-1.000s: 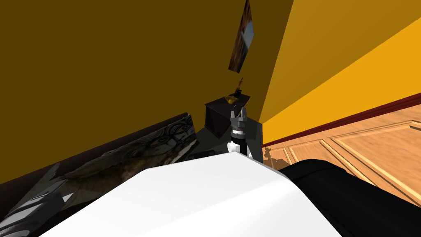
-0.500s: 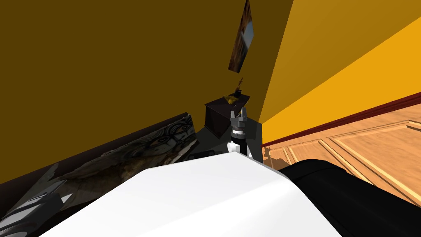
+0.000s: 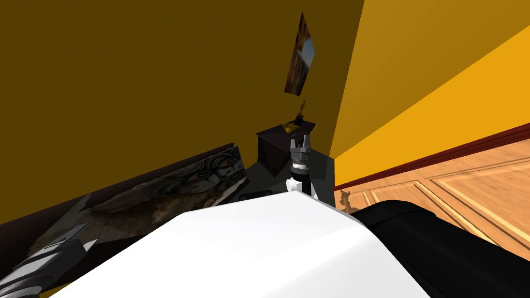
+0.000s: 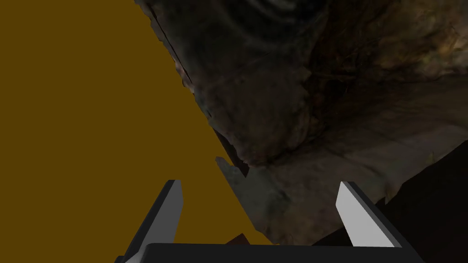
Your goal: Push the door open
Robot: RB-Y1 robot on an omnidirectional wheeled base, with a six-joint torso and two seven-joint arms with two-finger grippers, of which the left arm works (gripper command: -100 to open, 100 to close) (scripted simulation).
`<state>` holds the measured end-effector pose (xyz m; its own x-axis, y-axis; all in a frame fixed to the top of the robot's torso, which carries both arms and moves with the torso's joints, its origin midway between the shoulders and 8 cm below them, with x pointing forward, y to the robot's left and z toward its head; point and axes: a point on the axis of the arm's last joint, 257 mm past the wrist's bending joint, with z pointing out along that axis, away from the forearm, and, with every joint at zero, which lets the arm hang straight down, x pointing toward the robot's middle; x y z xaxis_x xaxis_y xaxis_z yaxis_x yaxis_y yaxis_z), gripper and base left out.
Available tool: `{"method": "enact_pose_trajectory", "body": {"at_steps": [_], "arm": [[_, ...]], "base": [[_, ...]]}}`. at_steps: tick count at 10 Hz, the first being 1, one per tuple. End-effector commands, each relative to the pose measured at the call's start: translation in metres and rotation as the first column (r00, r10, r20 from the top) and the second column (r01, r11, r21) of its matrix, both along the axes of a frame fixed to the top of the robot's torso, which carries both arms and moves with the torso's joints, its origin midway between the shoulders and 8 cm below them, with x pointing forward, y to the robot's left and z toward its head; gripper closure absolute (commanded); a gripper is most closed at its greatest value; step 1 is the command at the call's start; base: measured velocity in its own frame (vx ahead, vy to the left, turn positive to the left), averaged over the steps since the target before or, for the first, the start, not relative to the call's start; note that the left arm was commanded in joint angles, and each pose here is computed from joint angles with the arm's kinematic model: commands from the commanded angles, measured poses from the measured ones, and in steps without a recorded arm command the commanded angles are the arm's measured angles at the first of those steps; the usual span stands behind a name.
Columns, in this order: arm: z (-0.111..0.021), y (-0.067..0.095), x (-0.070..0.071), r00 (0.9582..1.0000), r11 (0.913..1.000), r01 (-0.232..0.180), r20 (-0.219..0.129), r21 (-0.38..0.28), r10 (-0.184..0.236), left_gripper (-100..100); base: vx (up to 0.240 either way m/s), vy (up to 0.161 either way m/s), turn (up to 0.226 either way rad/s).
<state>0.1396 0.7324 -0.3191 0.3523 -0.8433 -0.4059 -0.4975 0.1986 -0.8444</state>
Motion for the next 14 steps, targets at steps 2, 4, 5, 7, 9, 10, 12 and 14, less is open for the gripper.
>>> {"method": "enact_pose_trajectory", "body": {"at_steps": [2,4,5,7,9,10,12,14], "arm": [[0.0,-0.005,0.006,0.9998,0.9998,0.017,0.011,-0.005,-0.017,-100],[0.001,-0.009,0.011,0.9994,0.9995,0.03,0.018,-0.008,-0.03,-100],[0.001,-0.011,0.013,0.999,0.9992,0.038,0.023,-0.01,-0.038,-100],[0.001,-0.016,0.018,0.9981,0.9984,0.054,0.032,-0.014,-0.054,-100],[0.002,-0.019,0.023,0.997,0.9976,0.067,0.04,-0.017,-0.067,-100],[0.002,-0.022,0.025,0.9962,0.9969,0.076,0.045,-0.018,-0.075,-100],[0.002,-0.027,0.03,0.9943,0.9954,0.093,0.054,-0.022,-0.092,-100],[0.003,-0.031,0.035,0.9922,0.9936,0.11,0.063,-0.025,-0.108,-100]], "base": [[0.052,-0.198,0.031],[0.005,-0.218,0.025],[0.033,-0.215,0.039],[0.028,-0.233,0.04],[0.017,-0.214,0.029],[0.022,-0.238,0.031],[0.002,-0.23,0.044],[0.019,-0.238,0.034]]}}
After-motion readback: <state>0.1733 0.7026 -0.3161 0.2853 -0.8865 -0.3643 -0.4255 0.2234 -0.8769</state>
